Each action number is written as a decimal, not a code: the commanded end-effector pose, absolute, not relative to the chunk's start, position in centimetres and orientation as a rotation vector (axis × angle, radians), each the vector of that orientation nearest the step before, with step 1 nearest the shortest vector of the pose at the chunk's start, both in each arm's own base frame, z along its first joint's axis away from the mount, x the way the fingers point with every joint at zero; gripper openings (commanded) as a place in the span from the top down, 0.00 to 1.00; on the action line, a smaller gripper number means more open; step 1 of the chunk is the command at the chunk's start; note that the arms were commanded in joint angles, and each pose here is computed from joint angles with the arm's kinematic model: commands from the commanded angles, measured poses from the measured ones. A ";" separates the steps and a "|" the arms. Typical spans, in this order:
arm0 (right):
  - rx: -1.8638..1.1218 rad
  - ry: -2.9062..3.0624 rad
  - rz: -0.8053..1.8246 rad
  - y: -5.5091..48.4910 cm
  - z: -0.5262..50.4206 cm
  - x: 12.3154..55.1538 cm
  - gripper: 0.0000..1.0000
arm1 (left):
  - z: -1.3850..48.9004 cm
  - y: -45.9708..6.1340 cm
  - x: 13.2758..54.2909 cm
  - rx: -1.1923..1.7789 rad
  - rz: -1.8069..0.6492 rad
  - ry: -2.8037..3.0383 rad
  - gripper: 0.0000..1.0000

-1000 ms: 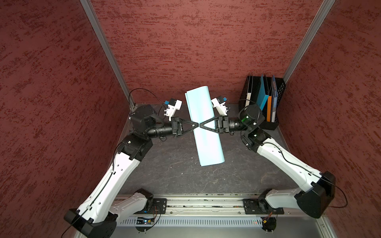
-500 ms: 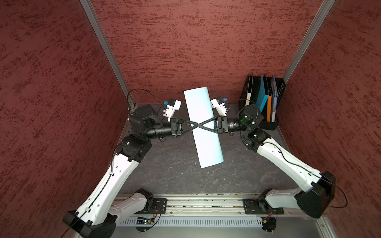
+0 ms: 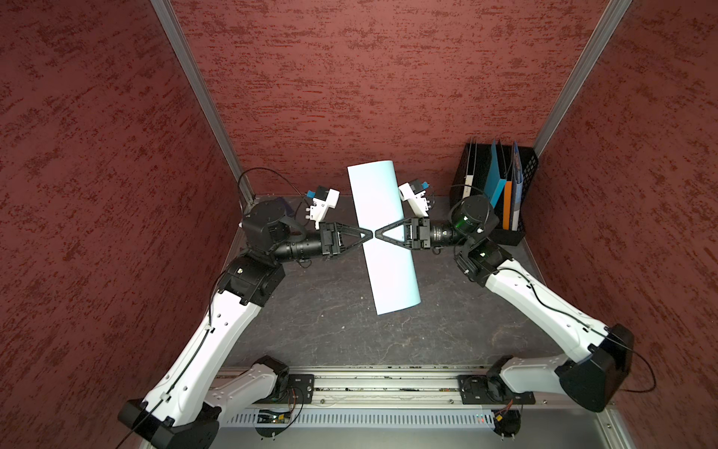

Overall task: Fold the rectangular paper in half along the long edge
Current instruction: Fold the paper.

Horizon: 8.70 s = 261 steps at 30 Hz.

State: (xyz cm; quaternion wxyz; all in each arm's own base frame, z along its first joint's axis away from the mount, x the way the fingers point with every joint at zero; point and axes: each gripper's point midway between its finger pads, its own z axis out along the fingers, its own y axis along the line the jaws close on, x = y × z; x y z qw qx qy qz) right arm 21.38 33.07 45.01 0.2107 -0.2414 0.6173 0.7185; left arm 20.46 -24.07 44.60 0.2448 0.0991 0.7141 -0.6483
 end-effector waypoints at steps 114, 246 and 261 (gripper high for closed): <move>-0.676 1.662 2.052 33.1 46.8 21.1 0.58 | 45.8 -22.3 20.1 0.282 -1.632 1.918 1.00; -0.729 1.714 2.077 34.0 45.6 20.3 0.59 | 46.9 -21.8 20.5 0.297 -1.628 1.881 1.00; -0.746 1.672 2.104 33.8 46.6 19.8 0.56 | 46.5 -21.9 20.5 0.291 -1.631 1.892 0.74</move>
